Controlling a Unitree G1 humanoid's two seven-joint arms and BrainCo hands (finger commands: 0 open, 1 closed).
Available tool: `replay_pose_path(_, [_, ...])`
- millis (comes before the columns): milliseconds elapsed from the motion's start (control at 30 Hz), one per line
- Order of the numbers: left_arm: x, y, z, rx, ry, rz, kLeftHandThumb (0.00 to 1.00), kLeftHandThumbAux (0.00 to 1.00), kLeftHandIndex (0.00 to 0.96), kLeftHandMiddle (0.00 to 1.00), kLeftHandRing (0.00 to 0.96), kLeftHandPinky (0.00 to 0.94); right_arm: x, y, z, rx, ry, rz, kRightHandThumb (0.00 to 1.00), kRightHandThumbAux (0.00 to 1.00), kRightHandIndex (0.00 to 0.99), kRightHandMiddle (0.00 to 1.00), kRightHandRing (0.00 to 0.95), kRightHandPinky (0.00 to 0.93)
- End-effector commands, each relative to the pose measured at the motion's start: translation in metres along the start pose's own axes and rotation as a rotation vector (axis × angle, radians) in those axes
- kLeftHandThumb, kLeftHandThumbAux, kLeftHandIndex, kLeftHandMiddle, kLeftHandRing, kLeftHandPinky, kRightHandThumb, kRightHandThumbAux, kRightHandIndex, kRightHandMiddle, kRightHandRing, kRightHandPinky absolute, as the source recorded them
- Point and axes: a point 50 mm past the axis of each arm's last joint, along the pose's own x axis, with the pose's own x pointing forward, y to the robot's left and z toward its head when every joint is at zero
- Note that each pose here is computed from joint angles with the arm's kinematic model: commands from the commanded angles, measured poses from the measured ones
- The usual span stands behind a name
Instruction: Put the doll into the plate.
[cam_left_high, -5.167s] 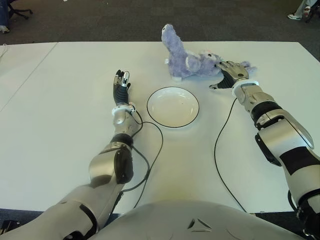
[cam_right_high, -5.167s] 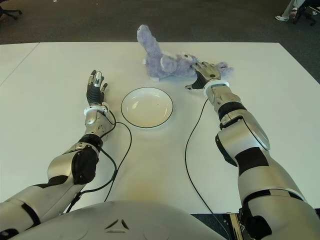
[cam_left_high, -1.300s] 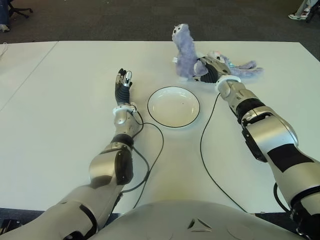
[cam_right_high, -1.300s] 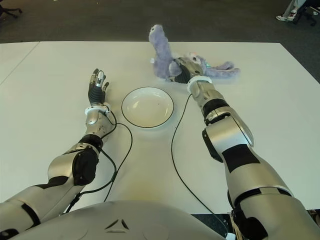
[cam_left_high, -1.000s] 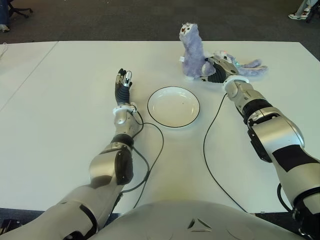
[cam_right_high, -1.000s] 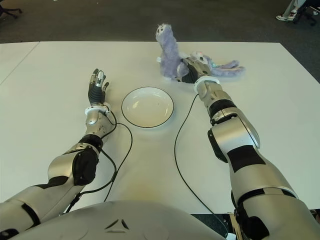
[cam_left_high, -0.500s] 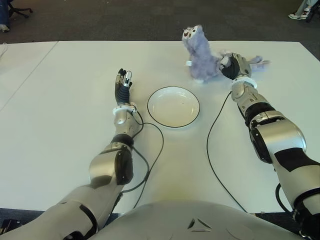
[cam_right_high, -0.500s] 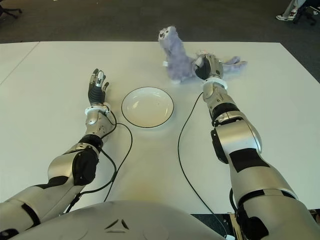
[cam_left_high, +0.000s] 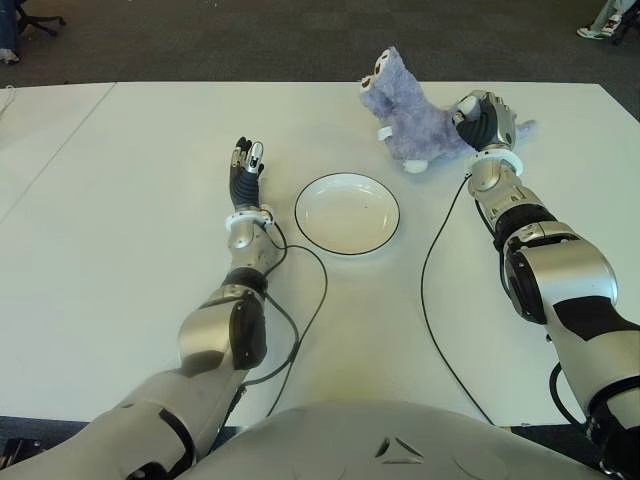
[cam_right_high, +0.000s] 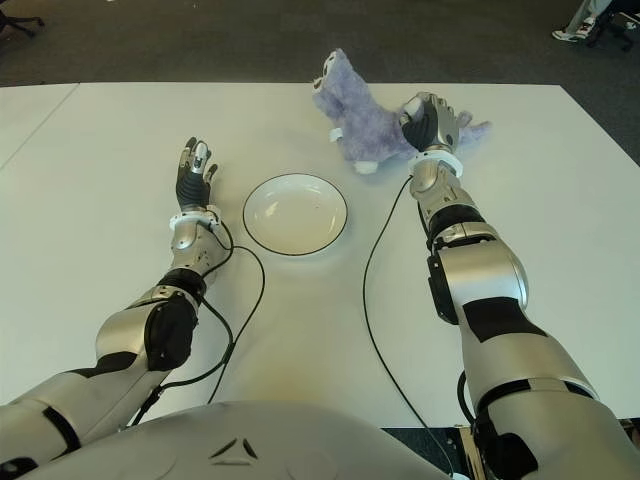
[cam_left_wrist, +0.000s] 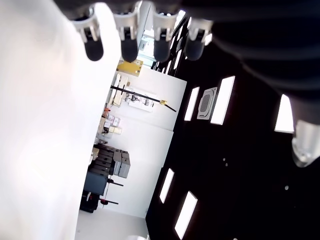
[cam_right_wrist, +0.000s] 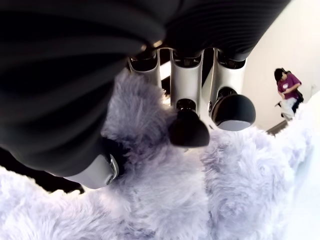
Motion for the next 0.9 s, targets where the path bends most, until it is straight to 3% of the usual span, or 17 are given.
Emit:
replay_pose_path(33, [-0.084,0.037,-0.096,-0.038,0.456,0.177,0.000,0.490,0.020,0.034,0.017,0.019,0.002,-0.015,0.003,0.105,-0.055,-0.106,0.705,0.716,0.440,0.861,0.870,0.850])
replay_pose_path(600, [-0.083,0.037,-0.095,-0.023,0.457,0.176,0.000,0.494,0.025,0.042,0.025,0.018,-0.009,-0.015,0.025,0.185,-0.342,-0.143,0.703,0.717,0.439,0.876,0.882,0.862])
replay_pose_path(900, [-0.082,0.039,-0.095,-0.048,0.454,0.193,0.000,0.495,0.030,0.037,0.021,0.026,-0.007,-0.024,0.047,0.195,-0.510,-0.170,0.703,0.717,0.439,0.880,0.884,0.867])
